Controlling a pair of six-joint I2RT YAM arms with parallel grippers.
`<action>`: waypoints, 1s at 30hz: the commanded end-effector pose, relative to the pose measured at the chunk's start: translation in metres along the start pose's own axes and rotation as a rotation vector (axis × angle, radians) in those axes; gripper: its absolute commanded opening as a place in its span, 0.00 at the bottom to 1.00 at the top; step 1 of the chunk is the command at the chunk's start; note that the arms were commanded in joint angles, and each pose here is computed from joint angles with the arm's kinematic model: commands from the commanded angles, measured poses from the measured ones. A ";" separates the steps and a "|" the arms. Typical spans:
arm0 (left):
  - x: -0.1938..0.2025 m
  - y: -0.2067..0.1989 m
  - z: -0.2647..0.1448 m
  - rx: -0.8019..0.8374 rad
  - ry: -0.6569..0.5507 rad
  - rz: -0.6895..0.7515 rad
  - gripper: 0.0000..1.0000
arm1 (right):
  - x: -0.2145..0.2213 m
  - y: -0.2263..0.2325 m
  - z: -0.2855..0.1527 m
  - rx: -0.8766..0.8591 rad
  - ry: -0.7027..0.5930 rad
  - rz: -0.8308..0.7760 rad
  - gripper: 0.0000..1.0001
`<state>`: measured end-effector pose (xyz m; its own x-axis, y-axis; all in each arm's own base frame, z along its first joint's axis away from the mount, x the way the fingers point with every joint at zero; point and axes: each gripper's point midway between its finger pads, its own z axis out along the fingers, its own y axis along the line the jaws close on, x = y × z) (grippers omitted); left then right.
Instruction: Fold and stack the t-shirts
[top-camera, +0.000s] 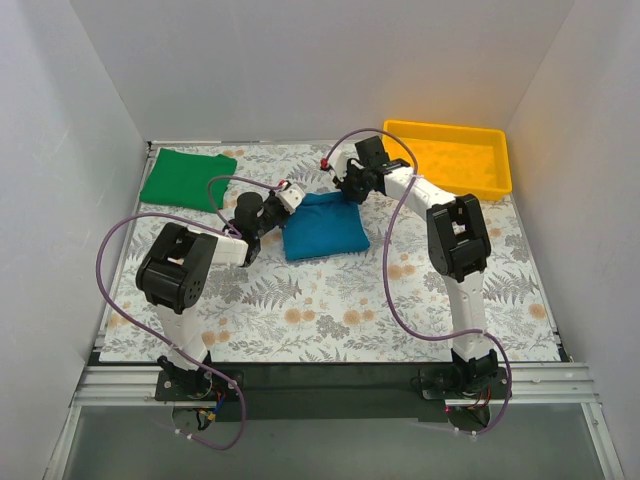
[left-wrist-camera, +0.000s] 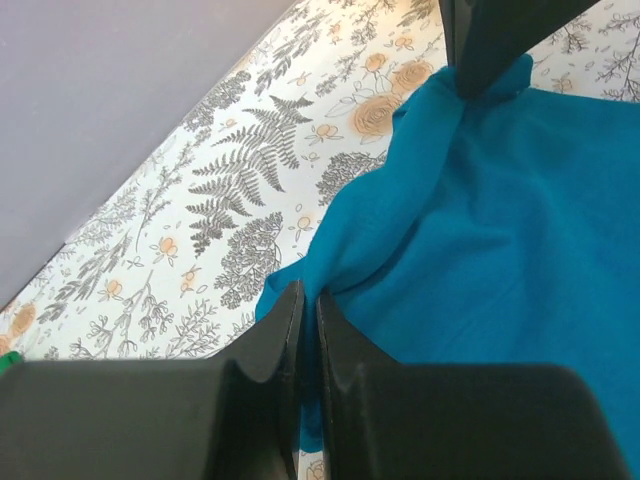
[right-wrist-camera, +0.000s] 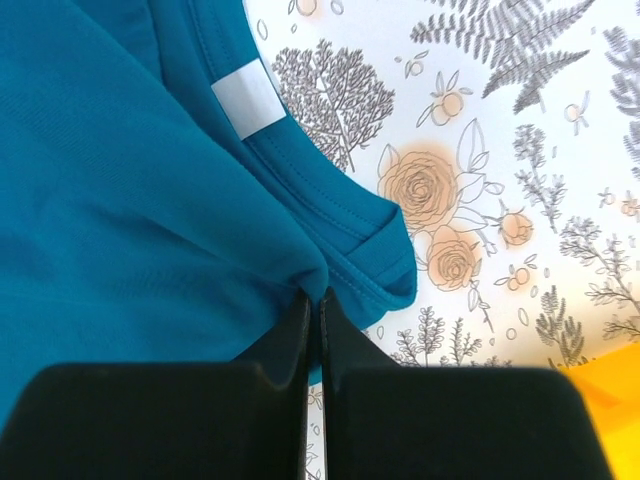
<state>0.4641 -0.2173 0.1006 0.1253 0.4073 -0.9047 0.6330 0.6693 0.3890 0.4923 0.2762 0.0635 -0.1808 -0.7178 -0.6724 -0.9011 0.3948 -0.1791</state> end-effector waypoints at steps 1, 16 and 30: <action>-0.026 0.026 0.006 -0.074 -0.085 0.028 0.00 | -0.042 -0.026 -0.035 0.106 -0.110 -0.008 0.01; 0.008 0.055 0.052 -0.178 -0.028 -0.004 0.00 | -0.038 -0.075 -0.003 0.269 -0.091 0.105 0.01; 0.025 0.104 0.074 -0.419 0.028 -0.134 0.48 | -0.024 -0.128 0.011 0.589 -0.027 0.192 0.32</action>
<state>0.5702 -0.2136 0.0847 0.0876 0.3653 -0.9268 0.4552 0.8129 0.3634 0.5791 0.2589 0.0674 -0.3084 -0.6387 -0.7050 -0.6703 0.6718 -0.3154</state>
